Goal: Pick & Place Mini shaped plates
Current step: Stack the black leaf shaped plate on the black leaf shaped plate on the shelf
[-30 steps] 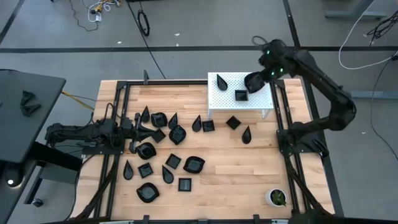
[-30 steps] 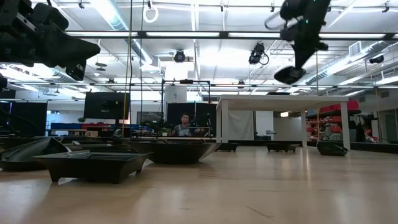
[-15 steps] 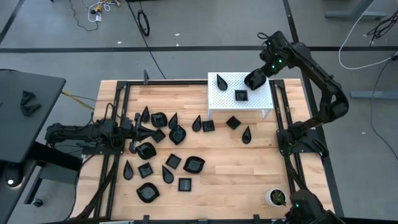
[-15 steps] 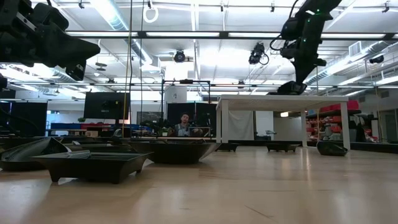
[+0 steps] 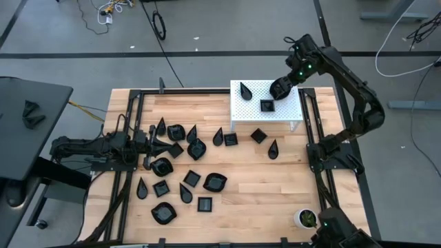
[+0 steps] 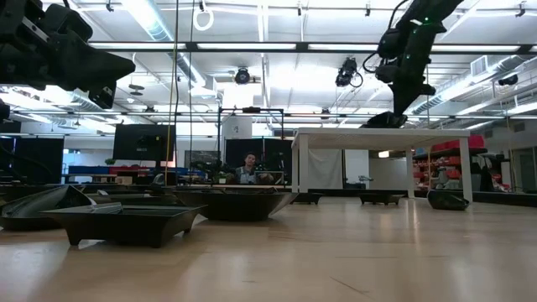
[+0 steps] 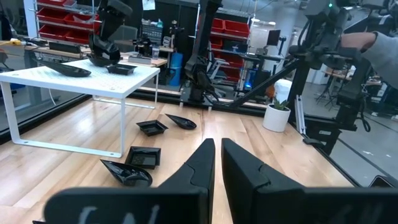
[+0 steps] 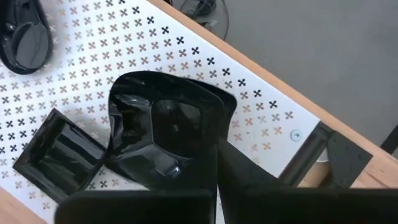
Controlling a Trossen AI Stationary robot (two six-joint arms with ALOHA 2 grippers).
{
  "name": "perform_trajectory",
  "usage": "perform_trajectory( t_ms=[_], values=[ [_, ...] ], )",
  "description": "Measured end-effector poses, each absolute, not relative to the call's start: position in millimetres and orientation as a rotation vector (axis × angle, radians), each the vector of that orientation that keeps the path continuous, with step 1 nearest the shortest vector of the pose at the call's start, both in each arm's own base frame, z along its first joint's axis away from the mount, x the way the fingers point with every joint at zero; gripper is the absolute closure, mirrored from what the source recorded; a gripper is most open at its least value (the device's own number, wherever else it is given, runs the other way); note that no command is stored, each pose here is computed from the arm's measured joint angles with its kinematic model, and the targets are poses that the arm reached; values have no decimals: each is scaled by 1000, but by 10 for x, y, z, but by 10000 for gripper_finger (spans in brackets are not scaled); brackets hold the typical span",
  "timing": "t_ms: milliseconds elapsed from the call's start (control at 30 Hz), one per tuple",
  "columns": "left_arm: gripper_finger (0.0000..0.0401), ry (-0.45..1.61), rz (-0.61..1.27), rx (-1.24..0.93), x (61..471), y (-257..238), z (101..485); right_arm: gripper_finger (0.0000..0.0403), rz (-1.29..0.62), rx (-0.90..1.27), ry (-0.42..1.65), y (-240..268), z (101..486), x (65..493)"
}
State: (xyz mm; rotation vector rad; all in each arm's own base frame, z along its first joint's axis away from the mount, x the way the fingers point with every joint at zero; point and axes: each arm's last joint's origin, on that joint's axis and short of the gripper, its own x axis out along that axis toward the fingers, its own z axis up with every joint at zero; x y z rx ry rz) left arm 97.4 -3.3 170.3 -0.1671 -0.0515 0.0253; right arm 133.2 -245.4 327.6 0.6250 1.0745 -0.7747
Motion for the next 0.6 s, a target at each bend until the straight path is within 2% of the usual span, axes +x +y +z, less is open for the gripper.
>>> perform_trajectory(
  t_ms=[300,600],
  values=[
    [369,-51,25,-165,974,-33,1702,386,-770,667,1112,-2526,3163,1370],
    [369,-51,25,-172,974,-33,1702,311,-780,669,1108,-2520,3193,1339]
  ],
)
